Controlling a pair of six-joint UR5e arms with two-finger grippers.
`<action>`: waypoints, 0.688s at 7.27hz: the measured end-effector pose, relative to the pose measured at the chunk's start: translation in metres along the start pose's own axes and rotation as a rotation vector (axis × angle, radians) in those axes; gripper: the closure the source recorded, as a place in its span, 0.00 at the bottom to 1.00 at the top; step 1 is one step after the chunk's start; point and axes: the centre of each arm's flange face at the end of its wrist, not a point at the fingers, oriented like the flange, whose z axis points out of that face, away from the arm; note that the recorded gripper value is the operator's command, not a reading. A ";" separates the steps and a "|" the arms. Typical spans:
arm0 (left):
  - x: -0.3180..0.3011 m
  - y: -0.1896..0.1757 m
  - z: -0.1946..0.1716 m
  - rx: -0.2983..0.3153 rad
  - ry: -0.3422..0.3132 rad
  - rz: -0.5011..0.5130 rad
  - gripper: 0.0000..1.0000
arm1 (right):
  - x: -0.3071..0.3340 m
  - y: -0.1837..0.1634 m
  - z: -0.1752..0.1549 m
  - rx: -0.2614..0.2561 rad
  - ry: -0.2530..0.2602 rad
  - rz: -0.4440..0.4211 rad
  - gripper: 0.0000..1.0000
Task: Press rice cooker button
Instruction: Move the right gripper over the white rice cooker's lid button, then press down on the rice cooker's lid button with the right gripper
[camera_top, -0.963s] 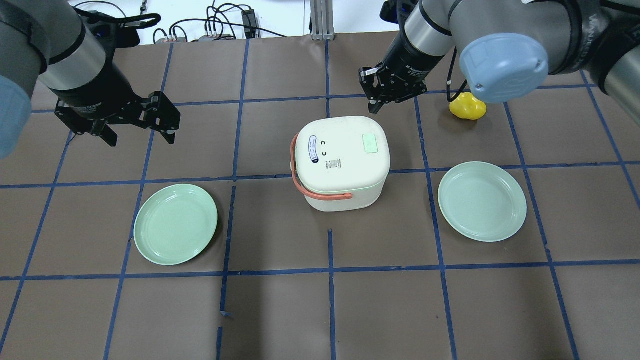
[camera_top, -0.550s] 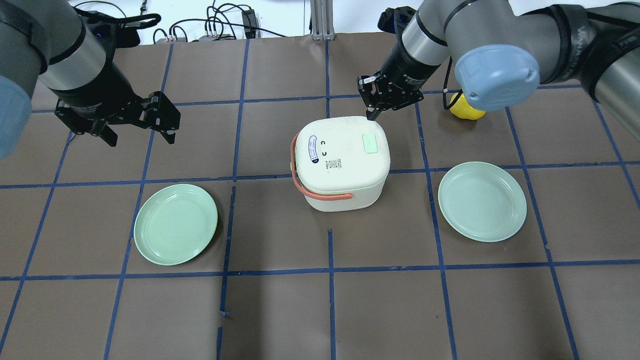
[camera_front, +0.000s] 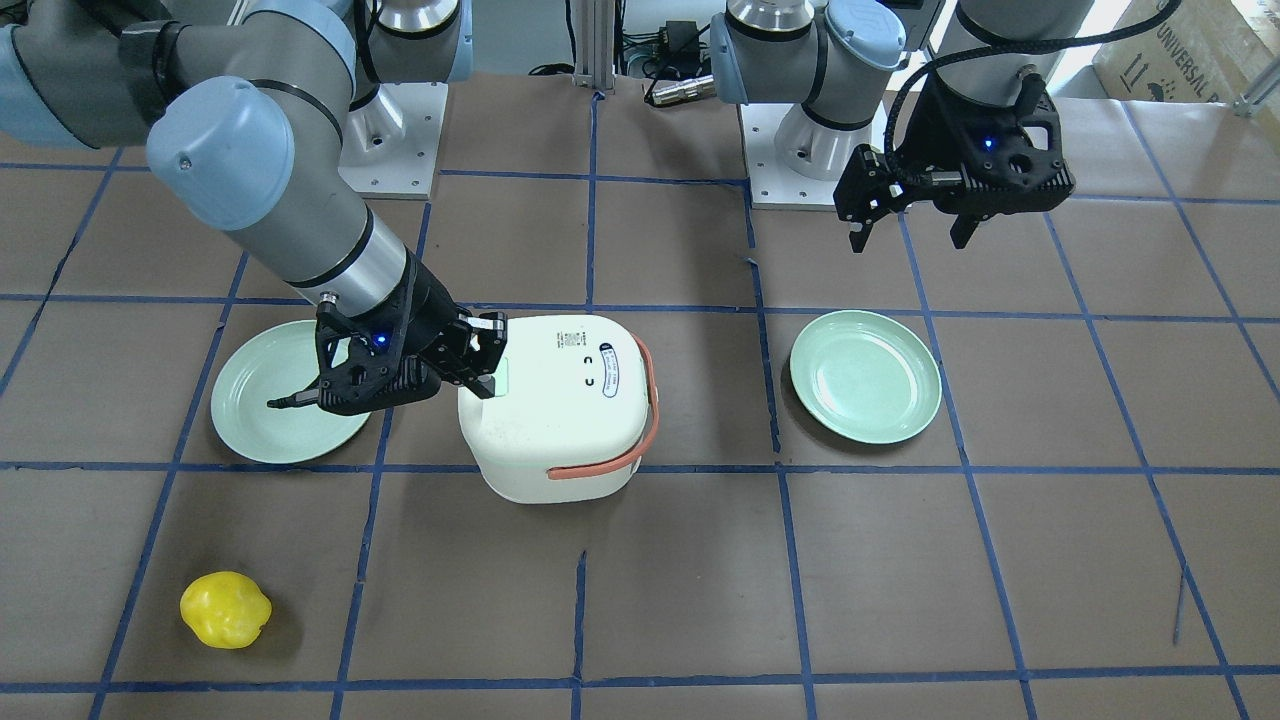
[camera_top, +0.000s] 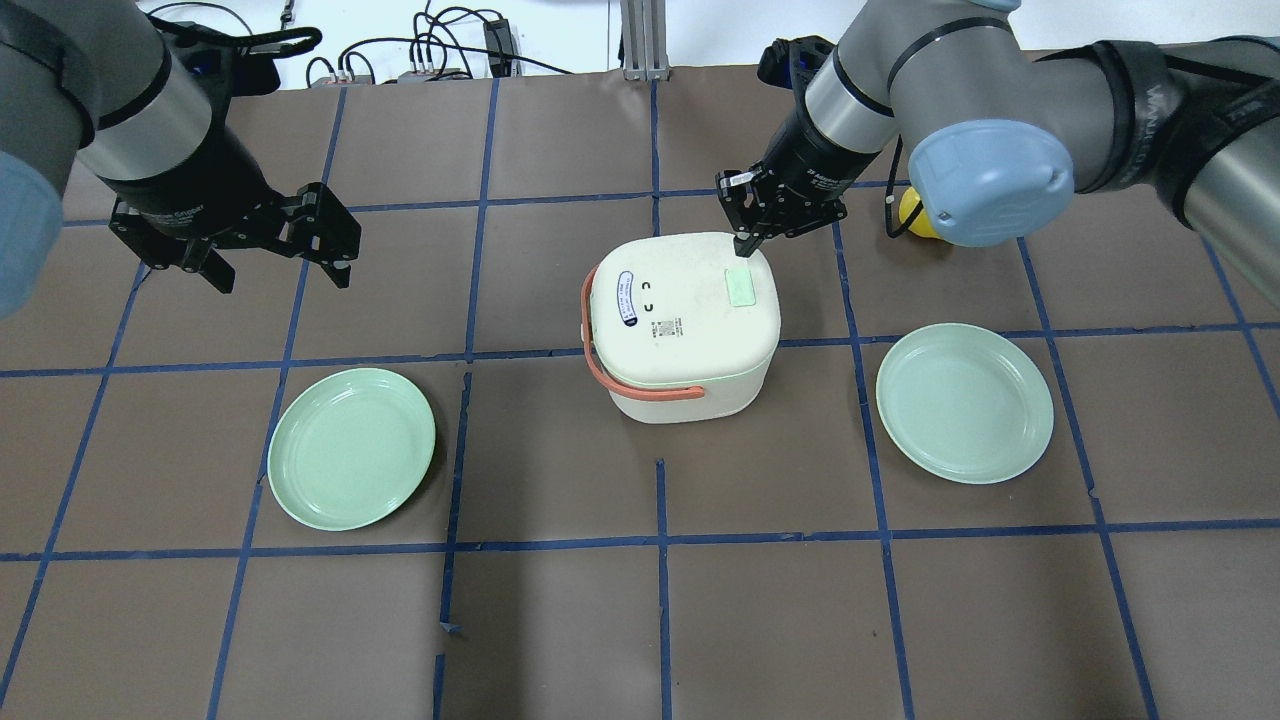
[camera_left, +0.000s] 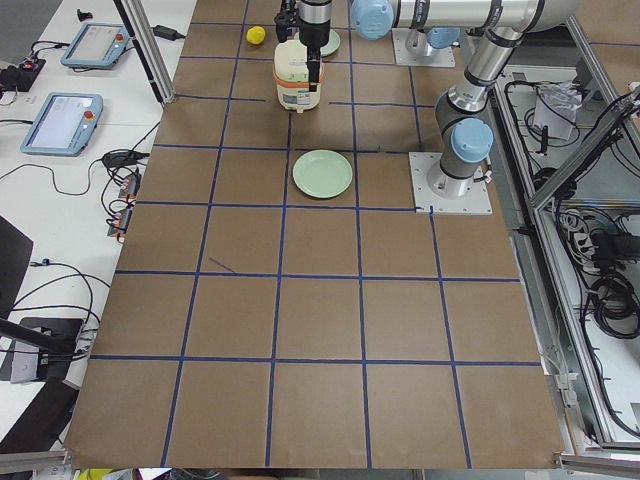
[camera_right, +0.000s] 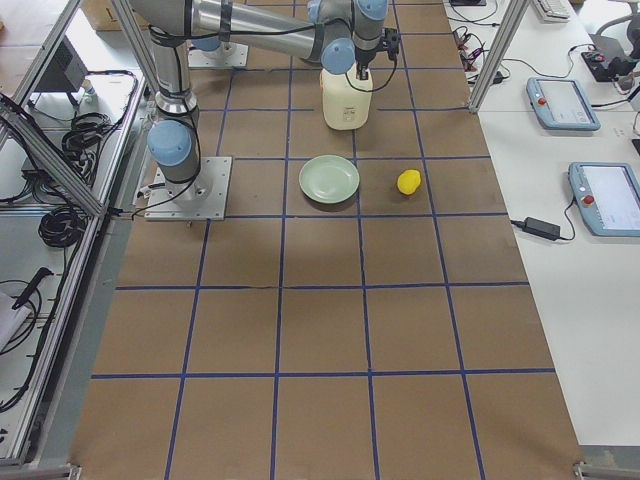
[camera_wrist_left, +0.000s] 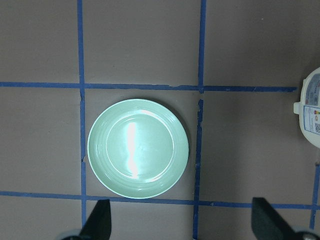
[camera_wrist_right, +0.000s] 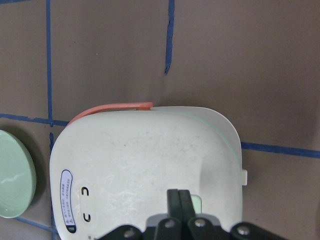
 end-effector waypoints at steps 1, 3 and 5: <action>0.000 0.000 0.000 0.000 0.000 0.000 0.00 | 0.000 0.003 0.001 -0.003 0.000 0.001 0.91; 0.000 0.000 0.000 0.000 0.000 0.000 0.00 | 0.001 0.006 0.002 -0.006 0.002 0.002 0.91; 0.000 0.000 0.000 0.000 0.000 0.000 0.00 | 0.001 0.006 0.003 -0.006 0.002 0.001 0.92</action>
